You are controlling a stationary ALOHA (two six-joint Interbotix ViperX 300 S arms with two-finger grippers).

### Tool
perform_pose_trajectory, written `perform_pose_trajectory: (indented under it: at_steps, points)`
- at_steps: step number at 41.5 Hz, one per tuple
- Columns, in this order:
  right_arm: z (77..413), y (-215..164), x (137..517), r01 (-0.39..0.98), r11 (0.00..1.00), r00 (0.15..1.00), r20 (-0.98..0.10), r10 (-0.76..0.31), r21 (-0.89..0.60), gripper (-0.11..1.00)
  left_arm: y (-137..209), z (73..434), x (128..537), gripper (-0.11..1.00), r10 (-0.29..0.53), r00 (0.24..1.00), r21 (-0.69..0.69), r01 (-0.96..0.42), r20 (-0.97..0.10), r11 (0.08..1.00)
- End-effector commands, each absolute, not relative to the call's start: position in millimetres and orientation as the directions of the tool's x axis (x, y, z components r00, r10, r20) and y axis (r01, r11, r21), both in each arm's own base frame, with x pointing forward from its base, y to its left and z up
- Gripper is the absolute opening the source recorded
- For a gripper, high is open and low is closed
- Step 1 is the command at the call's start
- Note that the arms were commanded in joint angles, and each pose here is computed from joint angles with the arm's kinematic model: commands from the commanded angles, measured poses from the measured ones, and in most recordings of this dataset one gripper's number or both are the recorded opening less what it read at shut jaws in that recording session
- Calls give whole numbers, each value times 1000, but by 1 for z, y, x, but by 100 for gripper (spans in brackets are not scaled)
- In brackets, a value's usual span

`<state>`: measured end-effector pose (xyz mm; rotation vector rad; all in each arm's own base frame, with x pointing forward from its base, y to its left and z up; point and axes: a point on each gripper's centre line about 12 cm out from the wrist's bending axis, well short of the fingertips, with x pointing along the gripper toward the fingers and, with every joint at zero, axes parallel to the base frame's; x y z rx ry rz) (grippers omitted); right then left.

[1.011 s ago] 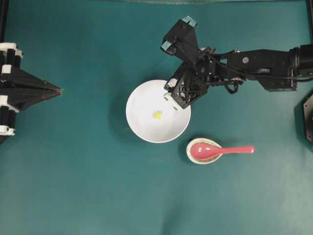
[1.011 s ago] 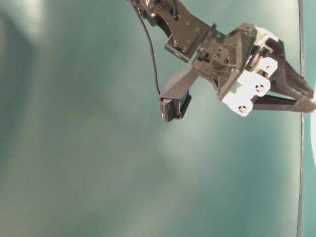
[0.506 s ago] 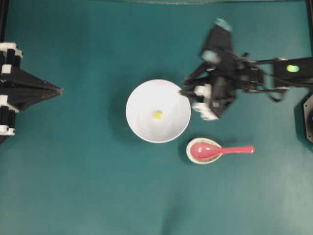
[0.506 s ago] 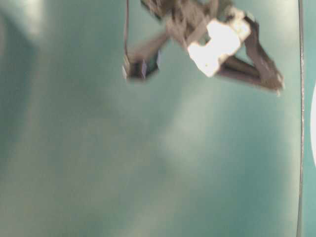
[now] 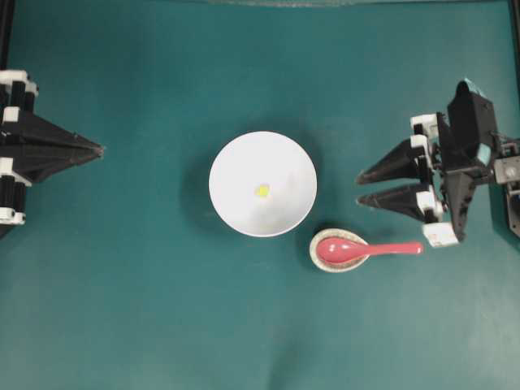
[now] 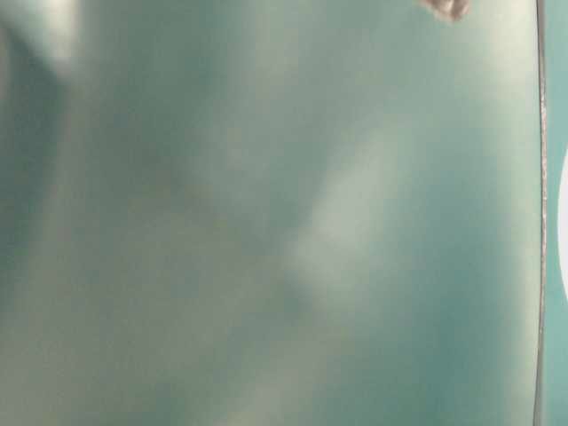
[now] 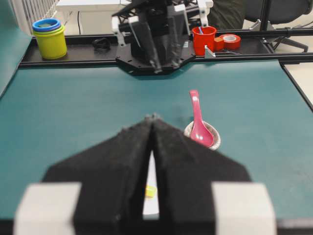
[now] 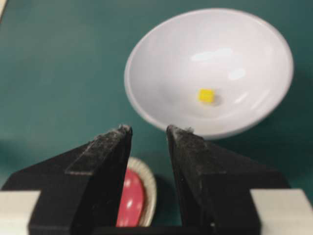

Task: Scoop the yellow hexagonal prism block from the bowl with a spoon using the right arm.
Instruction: 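Open the right gripper off the bowl rim and retract it rightward, then lower the right gripper onto the pink spoon handle and close on it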

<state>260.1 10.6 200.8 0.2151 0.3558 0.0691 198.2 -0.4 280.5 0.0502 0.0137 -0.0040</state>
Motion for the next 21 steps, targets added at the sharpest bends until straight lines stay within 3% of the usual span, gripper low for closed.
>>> perform_pose_trajectory:
  at_steps: [1,11,21]
  points:
    - [202,15,257,-76,976,944,-301,136,205,42,-1,284,201,0,-4,1000,53,5,-8,999]
    - [184,21,238,-134,968,949,-255,187,212,42,-1,283,201,0,-4,1000,53,5,-11,999]
    - [172,27,218,-189,944,962,-144,234,270,40,0,282,201,0,-4,1000,53,5,-22,999]
